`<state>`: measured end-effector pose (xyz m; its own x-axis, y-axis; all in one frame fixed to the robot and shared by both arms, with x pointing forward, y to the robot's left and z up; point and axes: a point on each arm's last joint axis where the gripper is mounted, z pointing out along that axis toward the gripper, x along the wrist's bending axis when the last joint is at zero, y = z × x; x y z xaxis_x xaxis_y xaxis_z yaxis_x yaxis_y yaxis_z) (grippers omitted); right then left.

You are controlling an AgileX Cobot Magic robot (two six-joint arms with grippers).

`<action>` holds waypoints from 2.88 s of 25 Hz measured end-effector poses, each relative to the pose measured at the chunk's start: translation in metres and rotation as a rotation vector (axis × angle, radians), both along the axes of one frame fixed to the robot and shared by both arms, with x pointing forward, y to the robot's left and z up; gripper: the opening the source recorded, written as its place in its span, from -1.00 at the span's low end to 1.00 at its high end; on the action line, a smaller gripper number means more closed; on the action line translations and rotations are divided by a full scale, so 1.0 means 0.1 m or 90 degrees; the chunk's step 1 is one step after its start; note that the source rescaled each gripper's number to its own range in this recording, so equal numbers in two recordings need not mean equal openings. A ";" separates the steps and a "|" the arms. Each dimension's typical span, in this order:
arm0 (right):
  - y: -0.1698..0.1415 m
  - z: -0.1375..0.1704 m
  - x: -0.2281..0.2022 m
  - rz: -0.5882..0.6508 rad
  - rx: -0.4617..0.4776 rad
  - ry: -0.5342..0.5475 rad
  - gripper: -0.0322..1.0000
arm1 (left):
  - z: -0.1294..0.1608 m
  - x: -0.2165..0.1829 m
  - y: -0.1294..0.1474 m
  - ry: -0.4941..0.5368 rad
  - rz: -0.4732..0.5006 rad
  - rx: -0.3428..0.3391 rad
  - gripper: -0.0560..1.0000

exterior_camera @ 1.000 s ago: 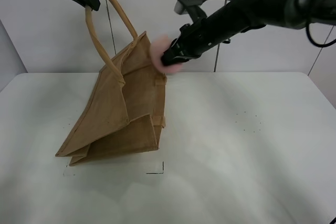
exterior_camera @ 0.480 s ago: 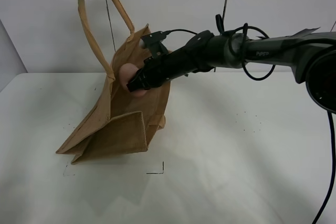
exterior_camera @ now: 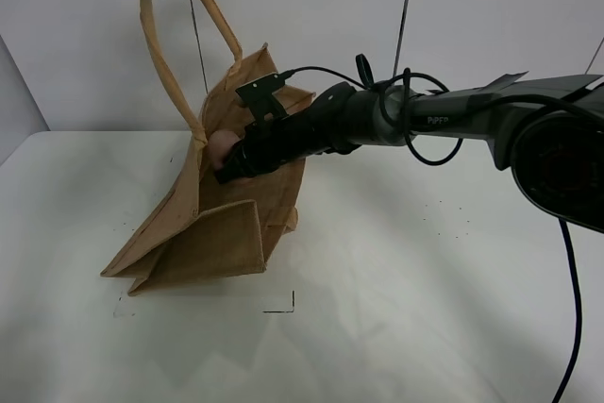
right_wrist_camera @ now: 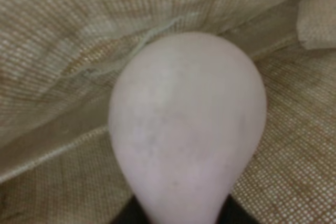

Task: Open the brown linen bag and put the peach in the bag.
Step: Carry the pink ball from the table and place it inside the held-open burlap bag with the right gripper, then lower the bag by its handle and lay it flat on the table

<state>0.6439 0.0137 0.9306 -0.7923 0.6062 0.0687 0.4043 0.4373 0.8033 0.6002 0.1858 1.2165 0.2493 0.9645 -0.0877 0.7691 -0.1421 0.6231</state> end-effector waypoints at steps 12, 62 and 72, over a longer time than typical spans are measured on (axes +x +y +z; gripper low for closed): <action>-0.14 0.12 0.01 -0.007 0.015 0.103 0.99 | 0.00 0.00 0.00 -0.001 0.000 0.000 -0.89; -3.11 1.26 -0.27 -0.477 -0.251 0.398 1.00 | 0.00 0.00 0.00 -0.001 0.000 0.000 -0.89; -3.10 1.14 -2.04 -0.465 -0.279 0.460 1.00 | 0.00 0.00 0.00 -0.001 0.000 0.000 -0.89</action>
